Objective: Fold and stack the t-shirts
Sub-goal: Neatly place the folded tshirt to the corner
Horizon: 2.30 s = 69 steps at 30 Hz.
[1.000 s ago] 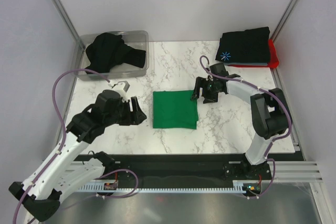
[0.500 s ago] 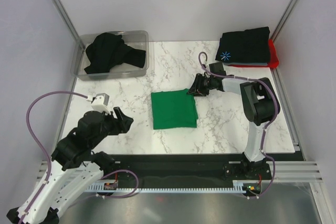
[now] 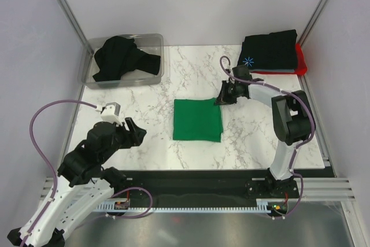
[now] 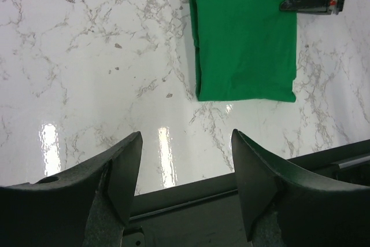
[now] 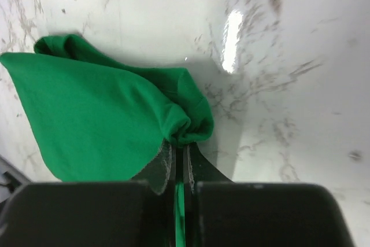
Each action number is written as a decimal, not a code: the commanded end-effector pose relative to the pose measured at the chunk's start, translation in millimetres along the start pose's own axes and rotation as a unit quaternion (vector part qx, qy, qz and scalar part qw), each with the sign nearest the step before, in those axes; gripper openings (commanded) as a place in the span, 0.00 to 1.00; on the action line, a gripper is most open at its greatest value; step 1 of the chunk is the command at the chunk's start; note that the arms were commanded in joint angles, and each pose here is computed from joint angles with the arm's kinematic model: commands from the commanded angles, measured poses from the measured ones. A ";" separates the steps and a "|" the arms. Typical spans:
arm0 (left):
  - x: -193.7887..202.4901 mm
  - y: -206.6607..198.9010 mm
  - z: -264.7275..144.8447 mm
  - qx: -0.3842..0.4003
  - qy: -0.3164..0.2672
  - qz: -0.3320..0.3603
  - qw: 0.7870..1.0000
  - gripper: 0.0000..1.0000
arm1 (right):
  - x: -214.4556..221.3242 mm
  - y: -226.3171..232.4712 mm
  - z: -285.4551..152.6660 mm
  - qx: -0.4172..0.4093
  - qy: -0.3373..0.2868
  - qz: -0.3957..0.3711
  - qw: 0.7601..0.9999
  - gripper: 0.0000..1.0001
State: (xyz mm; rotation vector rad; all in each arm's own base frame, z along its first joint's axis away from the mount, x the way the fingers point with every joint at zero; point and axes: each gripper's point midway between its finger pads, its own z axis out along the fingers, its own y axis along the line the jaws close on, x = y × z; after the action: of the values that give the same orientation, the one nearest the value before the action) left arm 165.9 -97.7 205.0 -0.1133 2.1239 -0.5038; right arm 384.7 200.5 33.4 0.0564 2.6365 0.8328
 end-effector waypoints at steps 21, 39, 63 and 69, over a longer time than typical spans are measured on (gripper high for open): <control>-8.8 1.6 4.4 -0.015 -0.017 -0.025 0.999 0.73 | -243.6 -12.2 -175.5 0.162 -0.272 -0.135 0.939 0.00; -7.8 7.6 11.9 -0.034 -0.005 -0.032 0.999 0.73 | -303.4 26.3 -272.5 0.126 -0.372 -0.175 0.903 0.00; -3.2 8.7 17.0 -0.042 0.011 -0.030 0.999 0.73 | -349.5 -53.4 -263.8 0.171 -0.392 -0.137 0.894 0.00; -2.3 8.7 18.0 -0.043 0.013 -0.029 0.999 0.73 | -365.7 -78.3 -277.7 0.204 -0.426 -0.124 0.873 0.00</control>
State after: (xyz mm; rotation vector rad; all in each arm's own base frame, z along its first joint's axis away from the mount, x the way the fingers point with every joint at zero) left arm 177.5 -92.2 189.4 -0.1872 2.1976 -0.4293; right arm 617.5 -49.2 271.9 0.1413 2.0287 0.1535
